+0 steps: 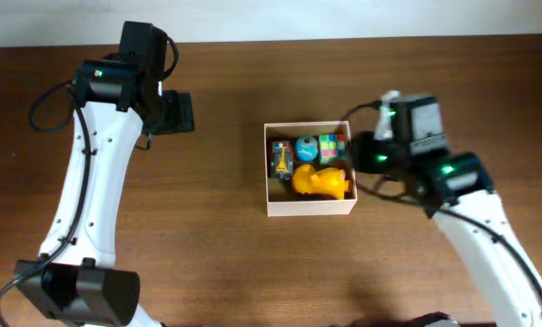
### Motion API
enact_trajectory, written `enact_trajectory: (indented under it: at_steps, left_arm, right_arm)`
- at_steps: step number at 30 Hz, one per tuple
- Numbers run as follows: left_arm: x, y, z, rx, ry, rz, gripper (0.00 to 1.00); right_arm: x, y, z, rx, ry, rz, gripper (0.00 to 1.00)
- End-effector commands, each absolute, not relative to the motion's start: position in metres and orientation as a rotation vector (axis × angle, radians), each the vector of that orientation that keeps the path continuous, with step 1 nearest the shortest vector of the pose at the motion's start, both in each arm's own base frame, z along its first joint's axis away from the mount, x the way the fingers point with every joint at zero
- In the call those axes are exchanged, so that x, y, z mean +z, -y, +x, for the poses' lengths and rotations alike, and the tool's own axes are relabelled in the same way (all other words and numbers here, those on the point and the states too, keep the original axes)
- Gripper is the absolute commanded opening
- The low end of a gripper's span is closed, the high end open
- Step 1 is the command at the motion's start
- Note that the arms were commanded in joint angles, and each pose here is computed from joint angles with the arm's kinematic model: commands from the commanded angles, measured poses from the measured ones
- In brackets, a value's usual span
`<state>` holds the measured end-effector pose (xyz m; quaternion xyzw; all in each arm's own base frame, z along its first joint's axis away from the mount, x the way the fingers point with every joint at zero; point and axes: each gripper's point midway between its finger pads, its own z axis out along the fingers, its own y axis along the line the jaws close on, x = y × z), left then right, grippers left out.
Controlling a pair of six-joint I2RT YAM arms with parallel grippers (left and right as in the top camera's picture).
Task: Pack container
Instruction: 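Carry the black puck into the box and release it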
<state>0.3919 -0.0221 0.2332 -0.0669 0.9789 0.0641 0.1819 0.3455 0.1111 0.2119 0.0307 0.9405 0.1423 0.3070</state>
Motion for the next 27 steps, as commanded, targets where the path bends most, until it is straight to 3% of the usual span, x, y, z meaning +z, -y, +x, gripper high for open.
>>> enact_trajectory:
  at_steps: [1, 9, 10, 11, 13, 16, 27]
  left_arm:
    - [0.247, 0.02, 0.391, 0.183, -2.726, -0.175, 0.99]
    - [0.247, 0.02, 0.391, 0.183, -2.726, -0.175, 0.99]
    - [0.247, 0.02, 0.391, 0.183, -2.726, -0.175, 0.99]
    - [0.247, 0.02, 0.391, 0.183, -2.726, -0.175, 0.99]
    - [0.247, 0.02, 0.391, 0.183, -2.726, -0.175, 0.99]
    - [0.247, 0.02, 0.391, 0.183, -2.726, -0.175, 0.99]
    - [0.247, 0.02, 0.391, 0.183, -2.726, -0.175, 0.99]
  right_arm:
    - [0.208, -0.147, 0.354, 0.357, -2.463, -0.026, 0.39]
    - [0.128, -0.171, 0.396, 0.224, -2.544, -0.13, 0.39]
    - [0.115, -0.171, 0.401, 0.216, -2.559, -0.124, 0.52]
    - [0.111, -0.17, 0.403, 0.209, -2.562, -0.119, 0.58]
    - [0.111, -0.167, 0.406, 0.207, -2.559, -0.108, 0.63]
    - [0.125, -0.167, 0.404, 0.207, -2.542, -0.152, 0.76]
    - [0.244, -0.173, 0.357, 0.393, -2.509, -0.223, 0.86]
